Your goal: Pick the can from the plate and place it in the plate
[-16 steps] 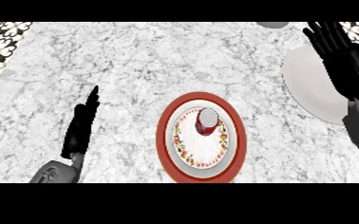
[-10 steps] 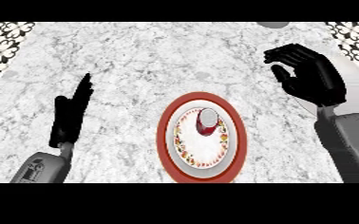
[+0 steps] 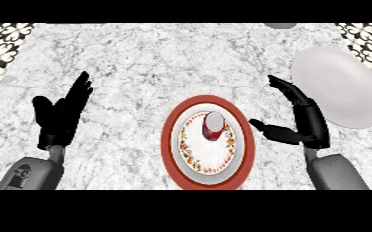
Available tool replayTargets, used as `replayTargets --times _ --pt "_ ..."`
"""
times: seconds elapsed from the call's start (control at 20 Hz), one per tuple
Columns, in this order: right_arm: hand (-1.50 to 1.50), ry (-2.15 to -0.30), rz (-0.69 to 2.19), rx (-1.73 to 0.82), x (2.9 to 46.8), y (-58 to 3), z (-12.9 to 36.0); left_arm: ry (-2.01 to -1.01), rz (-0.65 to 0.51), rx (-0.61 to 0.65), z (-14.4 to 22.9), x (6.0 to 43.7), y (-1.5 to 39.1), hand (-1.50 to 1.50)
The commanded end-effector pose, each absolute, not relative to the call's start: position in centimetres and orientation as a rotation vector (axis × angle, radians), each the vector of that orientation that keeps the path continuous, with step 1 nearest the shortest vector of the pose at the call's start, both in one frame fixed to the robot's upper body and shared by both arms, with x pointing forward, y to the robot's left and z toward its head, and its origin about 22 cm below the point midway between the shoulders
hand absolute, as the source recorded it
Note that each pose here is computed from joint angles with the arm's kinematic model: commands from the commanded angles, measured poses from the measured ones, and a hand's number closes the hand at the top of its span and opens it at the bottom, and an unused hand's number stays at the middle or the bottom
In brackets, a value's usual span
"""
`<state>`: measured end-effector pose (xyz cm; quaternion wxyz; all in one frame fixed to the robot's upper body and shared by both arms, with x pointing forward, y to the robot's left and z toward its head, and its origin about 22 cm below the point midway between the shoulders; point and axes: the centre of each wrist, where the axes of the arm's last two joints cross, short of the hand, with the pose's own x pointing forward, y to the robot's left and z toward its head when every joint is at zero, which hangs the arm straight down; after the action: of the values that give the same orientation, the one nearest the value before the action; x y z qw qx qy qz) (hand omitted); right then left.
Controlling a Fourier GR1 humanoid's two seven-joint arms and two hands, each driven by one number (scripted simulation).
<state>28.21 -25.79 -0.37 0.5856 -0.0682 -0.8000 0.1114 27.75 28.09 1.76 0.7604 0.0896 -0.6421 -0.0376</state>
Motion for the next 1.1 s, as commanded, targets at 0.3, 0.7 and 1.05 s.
replayTargets --times 0.3,0.7,1.05 --pt "-1.5 -1.743 0.632 -0.28 25.2 -24.4 -0.1 -1.408 -0.064 0.181 1.5 29.2 27.3 0.0" --pt "-1.5 -1.587 0.78 -0.299 26.0 -20.7 3.4 -1.408 -0.069 0.167 2.4 29.3 29.5 0.0" --pt "-1.5 -1.44 0.953 -0.384 25.7 -19.6 3.9 -1.401 -0.077 0.184 1.7 28.3 28.3 0.0"
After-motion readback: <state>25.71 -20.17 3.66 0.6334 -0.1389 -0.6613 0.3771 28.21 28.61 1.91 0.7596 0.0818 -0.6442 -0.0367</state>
